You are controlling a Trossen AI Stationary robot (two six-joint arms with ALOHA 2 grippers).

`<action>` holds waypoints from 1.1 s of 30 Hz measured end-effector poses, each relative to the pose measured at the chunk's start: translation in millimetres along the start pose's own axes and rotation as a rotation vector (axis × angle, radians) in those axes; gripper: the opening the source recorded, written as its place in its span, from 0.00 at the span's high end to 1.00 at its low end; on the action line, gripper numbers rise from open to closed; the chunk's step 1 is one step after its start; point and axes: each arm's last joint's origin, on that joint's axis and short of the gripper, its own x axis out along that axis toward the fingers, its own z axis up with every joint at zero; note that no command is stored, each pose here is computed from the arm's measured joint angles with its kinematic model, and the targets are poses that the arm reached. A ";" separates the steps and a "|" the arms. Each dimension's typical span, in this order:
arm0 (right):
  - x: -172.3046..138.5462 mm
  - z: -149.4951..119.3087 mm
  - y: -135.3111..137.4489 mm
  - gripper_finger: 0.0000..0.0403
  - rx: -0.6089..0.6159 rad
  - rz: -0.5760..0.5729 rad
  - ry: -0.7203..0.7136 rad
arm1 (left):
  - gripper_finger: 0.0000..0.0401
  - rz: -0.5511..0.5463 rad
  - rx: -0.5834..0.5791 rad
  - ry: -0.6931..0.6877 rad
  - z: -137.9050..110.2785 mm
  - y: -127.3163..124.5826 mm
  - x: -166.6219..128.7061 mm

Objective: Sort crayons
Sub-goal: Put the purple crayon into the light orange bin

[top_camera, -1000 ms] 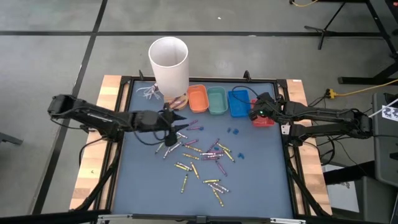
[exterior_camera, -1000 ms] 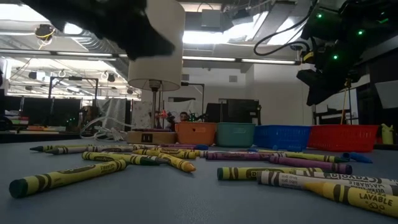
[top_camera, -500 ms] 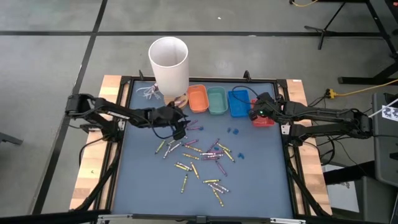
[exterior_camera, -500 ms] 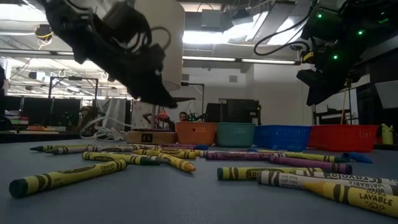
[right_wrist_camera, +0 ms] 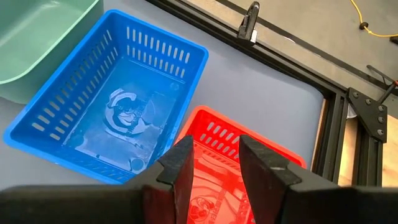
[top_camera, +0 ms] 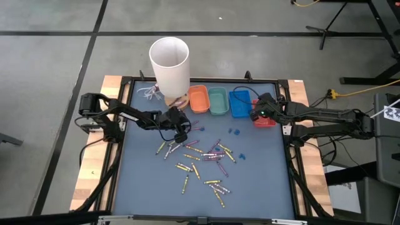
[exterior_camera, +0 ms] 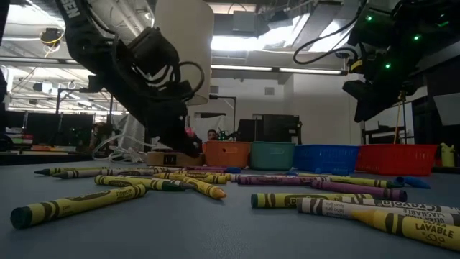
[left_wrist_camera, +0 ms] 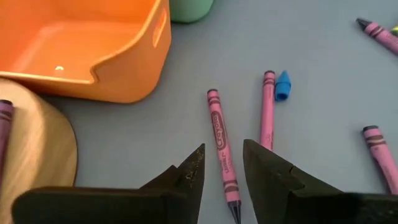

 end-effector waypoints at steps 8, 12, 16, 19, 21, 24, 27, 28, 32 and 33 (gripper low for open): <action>0.0 0.0 0.0 0.69 0.000 0.000 0.000 | 0.77 0.001 0.001 0.009 -1.7 -0.1 1.5; 0.0 0.0 0.0 0.69 0.000 0.000 0.000 | 0.77 -0.002 -0.045 0.016 -2.7 -0.2 2.1; 0.0 0.0 0.0 0.69 0.000 0.000 0.000 | 0.77 -0.006 -0.045 0.022 -3.3 -0.3 2.2; 0.0 0.0 0.0 0.69 0.000 0.000 0.000 | 0.77 -0.005 -0.044 0.029 -4.0 -0.2 2.1; 0.0 0.0 0.0 0.69 0.000 0.000 0.000 | 0.77 -0.006 -0.044 0.029 -3.9 -0.3 2.2; 0.0 0.0 0.0 0.69 0.000 0.000 0.000 | 0.77 -0.005 -0.043 0.035 -4.6 -0.2 2.2; 0.0 0.0 0.0 0.69 0.000 0.000 0.000 | 0.77 -0.005 -0.043 0.035 -4.6 -0.2 2.2; 0.0 0.0 0.0 0.69 0.000 0.000 0.000 | 0.77 -0.005 -0.042 0.037 -4.7 -0.2 2.2; 0.0 0.0 0.0 0.69 0.000 0.000 0.000 | 0.77 -0.002 -0.040 0.051 -6.2 0.0 2.2; 0.0 0.0 0.0 0.69 0.001 0.000 0.000 | 0.77 -0.002 -0.039 0.053 -6.5 0.0 2.3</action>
